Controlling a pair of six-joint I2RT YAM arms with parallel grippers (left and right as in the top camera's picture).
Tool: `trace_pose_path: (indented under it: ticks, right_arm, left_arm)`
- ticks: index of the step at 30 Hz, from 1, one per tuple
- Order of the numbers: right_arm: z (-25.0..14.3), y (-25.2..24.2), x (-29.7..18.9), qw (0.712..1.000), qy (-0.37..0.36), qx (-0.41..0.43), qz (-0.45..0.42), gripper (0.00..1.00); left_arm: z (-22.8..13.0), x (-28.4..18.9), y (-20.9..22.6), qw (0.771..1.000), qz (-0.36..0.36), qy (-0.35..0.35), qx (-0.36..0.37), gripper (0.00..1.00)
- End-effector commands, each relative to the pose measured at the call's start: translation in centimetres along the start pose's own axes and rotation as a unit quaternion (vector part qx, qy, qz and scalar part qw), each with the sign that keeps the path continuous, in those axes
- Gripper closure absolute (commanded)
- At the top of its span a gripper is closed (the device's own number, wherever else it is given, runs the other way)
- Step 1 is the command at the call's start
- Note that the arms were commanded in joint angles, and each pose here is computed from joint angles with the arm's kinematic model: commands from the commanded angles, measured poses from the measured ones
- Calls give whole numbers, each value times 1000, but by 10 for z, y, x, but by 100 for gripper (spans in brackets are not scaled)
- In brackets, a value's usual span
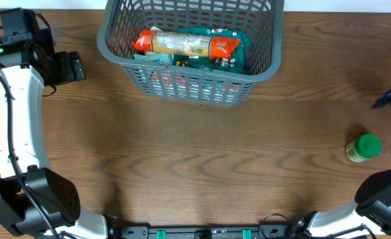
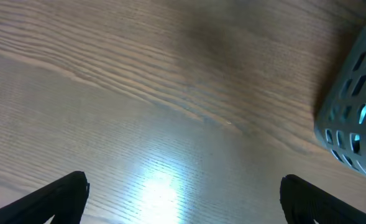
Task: Pack container
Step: 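Move the right gripper down to the green-lidded jar and grasp it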
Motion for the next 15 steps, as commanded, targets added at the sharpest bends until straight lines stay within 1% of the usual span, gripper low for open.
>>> trace_pose_path:
  ticks: [1,9,15]
  right_arm:
    - [-4,-11,31,999,33,19,-14,1]
    - [-11,-10,92,998,52,20,-2,1]
    - [-13,-11,127,999,35,20,0,1]
  left_arm:
    - [-1,0,-1,1000,-2,4,8,1]
    - [-1,0,-1,1000,-2,4,8,2]
    - [-1,0,-1,1000,-2,4,8,1]
Point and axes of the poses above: each gripper's point midway between its finger pads, its own x axis out along the fingers, its own y axis along the line the jaws close on, z = x × y, the point moved 9 cm from there along -x, back along the fingers, and after that the axes turned 8 degrees about -x, right-handed, at the moved point
